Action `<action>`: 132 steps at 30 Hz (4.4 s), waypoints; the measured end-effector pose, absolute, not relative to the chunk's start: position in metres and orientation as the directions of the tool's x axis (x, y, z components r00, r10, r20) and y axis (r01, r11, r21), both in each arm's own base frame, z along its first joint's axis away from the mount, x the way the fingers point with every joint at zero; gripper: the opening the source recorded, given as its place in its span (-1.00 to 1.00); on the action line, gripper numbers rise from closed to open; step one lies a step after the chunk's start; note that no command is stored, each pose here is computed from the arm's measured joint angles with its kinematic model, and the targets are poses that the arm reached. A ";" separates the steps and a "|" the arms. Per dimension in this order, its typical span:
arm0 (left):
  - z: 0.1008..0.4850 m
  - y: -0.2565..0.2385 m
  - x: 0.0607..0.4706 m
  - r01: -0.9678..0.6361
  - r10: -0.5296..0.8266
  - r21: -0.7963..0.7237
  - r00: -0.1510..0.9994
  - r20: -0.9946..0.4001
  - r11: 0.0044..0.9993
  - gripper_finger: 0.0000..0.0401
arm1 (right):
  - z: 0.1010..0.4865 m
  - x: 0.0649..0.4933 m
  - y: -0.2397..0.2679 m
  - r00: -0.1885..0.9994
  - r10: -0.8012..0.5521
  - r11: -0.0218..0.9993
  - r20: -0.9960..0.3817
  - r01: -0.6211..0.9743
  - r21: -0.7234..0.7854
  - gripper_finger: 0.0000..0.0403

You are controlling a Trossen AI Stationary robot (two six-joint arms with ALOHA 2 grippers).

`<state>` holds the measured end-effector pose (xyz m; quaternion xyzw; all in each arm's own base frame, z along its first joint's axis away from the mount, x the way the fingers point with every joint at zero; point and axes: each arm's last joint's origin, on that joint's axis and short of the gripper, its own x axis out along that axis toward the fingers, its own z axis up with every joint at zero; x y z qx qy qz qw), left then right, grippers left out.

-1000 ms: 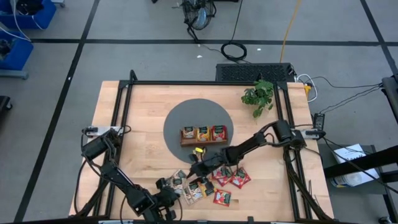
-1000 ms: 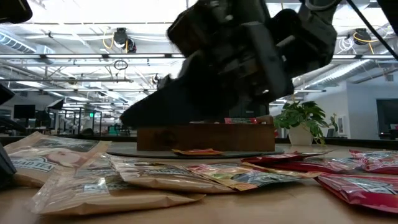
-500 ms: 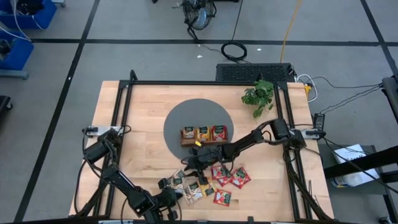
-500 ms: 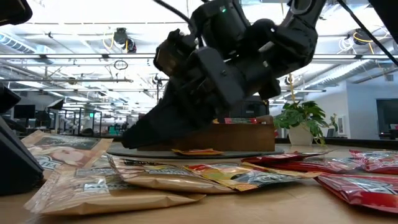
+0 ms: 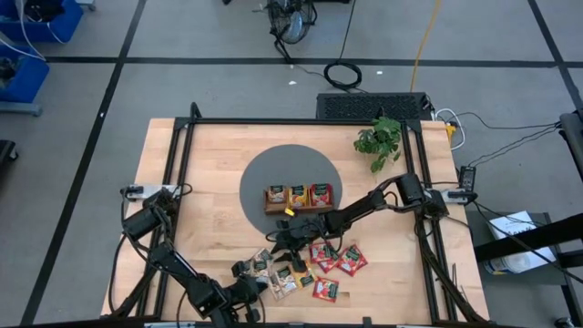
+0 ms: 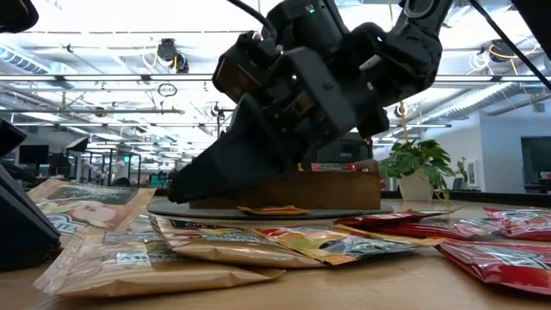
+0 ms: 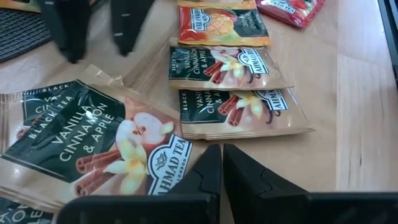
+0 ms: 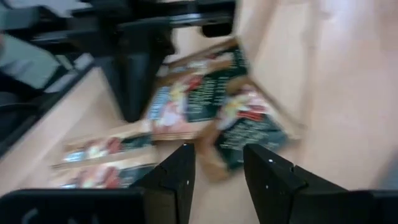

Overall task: Pick & Place Tea
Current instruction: Put the cinnamon tea sachet into the left compartment of the wooden organizer

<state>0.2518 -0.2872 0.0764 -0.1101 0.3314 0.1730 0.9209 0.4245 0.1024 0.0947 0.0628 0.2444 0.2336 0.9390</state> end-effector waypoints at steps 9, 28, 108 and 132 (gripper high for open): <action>0.076 -0.281 0.259 -0.409 0.265 -0.081 0.716 -0.646 0.909 -0.87 | 0.098 0.426 0.103 0.775 0.492 0.871 -0.397 -0.431 0.238 -0.38; 0.076 -0.276 0.263 -0.399 0.297 -0.025 0.721 -0.627 0.916 -0.87 | 0.091 0.427 0.093 0.788 0.431 0.901 -0.440 -0.350 0.257 -0.38; 0.102 -0.247 0.282 -0.437 0.340 0.085 0.547 -0.765 0.896 -0.87 | 0.085 0.426 0.063 0.722 0.487 0.873 -0.491 -0.394 0.287 -0.38; 0.091 -0.240 0.294 -0.432 0.399 0.147 0.578 -0.712 0.890 -0.87 | 0.089 0.426 0.076 0.726 0.521 0.853 -0.449 -0.456 0.253 -0.38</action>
